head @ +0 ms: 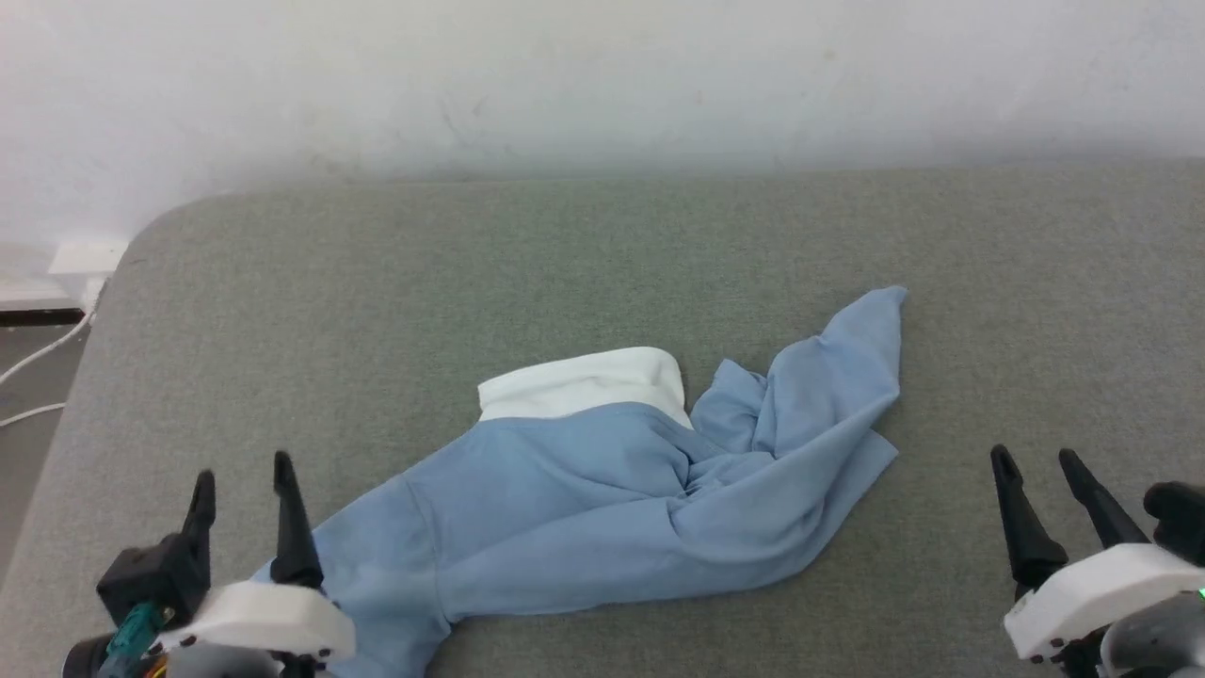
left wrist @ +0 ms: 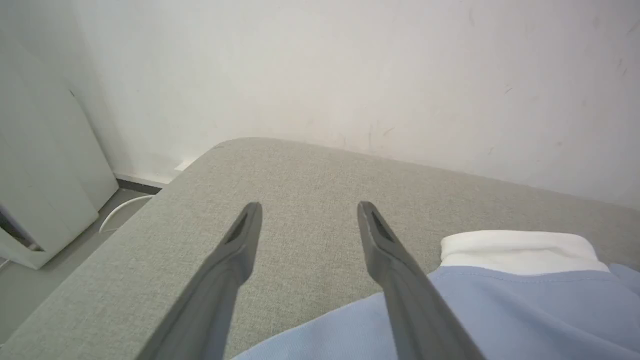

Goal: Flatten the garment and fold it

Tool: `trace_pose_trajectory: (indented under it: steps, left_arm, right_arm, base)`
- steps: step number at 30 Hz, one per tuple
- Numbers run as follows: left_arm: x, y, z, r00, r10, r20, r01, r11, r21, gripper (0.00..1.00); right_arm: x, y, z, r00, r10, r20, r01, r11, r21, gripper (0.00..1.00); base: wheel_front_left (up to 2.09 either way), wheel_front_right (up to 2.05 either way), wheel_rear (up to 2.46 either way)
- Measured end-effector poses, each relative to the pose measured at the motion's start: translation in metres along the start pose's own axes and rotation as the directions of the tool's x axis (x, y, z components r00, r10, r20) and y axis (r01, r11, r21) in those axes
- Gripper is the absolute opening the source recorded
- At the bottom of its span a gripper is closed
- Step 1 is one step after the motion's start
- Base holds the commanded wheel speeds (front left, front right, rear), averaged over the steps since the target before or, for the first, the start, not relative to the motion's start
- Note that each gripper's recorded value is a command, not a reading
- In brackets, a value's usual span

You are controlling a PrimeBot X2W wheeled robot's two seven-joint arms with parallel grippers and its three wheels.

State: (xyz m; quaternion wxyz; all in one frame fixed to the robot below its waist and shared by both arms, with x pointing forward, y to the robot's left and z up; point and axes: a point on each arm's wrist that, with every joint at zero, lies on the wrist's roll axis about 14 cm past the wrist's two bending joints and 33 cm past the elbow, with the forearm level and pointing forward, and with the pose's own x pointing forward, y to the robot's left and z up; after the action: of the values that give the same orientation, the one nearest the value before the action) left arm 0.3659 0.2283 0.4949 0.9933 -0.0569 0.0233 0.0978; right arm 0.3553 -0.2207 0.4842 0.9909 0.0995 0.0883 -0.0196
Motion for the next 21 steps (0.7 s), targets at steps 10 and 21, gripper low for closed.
trace_pose_trajectory:
  steps: [10, 21]
  left_arm:
    - [0.005, -0.053, 0.047, 0.967, -0.159, 0.199, 0.160, 0.987, 0.013, 1.00]
    - [0.016, -0.078, 0.037, 0.946, -0.259, 0.194, 0.251, 0.966, 0.066, 1.00]
  right_arm:
    - [0.067, -0.013, -0.031, 0.964, 0.028, -0.263, -0.006, 0.997, 0.082, 1.00]
    - [0.132, 0.031, -0.060, 0.785, 0.170, -0.596, -0.130, 0.985, 0.109, 1.00]
  base:
    - [0.00, 0.00, 0.00]
    - [0.00, 0.00, 0.00]
